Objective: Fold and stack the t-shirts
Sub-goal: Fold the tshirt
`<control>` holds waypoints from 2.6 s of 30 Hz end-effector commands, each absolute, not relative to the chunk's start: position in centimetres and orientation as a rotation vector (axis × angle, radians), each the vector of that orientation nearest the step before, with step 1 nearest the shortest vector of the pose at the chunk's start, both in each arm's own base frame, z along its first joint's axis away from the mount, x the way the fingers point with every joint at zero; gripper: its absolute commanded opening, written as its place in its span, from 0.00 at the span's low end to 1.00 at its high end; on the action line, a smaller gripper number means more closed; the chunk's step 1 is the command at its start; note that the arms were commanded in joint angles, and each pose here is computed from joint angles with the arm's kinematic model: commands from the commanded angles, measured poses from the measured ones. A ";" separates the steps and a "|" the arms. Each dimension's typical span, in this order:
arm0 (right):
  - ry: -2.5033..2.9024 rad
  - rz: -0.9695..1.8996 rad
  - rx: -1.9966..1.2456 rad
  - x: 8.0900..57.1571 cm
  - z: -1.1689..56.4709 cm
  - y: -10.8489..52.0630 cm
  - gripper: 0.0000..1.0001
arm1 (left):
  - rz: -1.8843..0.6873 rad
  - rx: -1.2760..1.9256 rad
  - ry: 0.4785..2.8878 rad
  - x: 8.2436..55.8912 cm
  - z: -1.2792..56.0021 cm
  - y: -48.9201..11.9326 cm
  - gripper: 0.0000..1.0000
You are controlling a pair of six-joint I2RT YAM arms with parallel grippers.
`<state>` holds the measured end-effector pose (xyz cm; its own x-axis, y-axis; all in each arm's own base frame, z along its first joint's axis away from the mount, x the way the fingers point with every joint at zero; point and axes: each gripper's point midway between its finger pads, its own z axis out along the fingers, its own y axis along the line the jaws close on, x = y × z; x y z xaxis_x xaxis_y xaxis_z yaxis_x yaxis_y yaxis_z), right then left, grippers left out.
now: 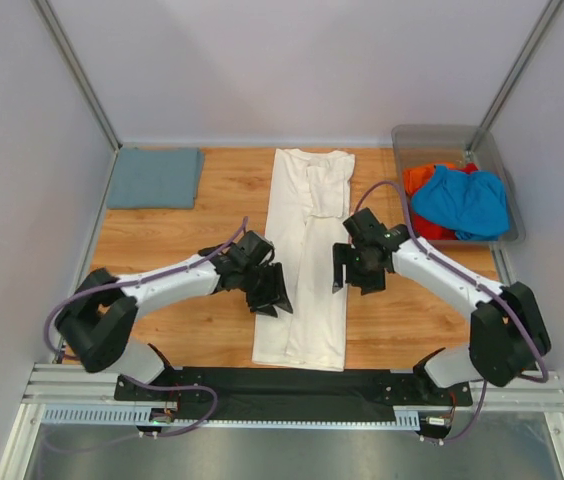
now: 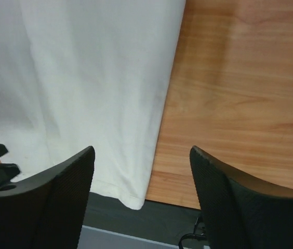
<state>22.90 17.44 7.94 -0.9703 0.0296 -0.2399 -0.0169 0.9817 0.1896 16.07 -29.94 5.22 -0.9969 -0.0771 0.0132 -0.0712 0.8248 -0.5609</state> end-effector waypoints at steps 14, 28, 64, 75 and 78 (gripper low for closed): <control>3.134 0.713 0.060 8.4 4.5 20.0 0.64 | -0.523 -0.119 3.102 9.2 4.0 -20.7 0.52; 3.162 0.683 0.162 7.3 2.3 19.9 0.52 | -0.414 -0.123 3.167 8.5 1.6 -21.2 0.49; 3.158 0.684 0.265 4.9 1.2 17.6 0.00 | -0.717 -0.238 3.115 5.3 1.3 -20.5 0.00; 2.996 0.669 0.315 14.6 6.2 16.4 0.00 | -0.796 -0.271 2.848 17.2 10.8 -23.6 0.00; 2.968 0.661 0.352 20.4 7.6 15.8 0.00 | -0.798 -0.241 2.831 21.8 12.0 -24.4 0.00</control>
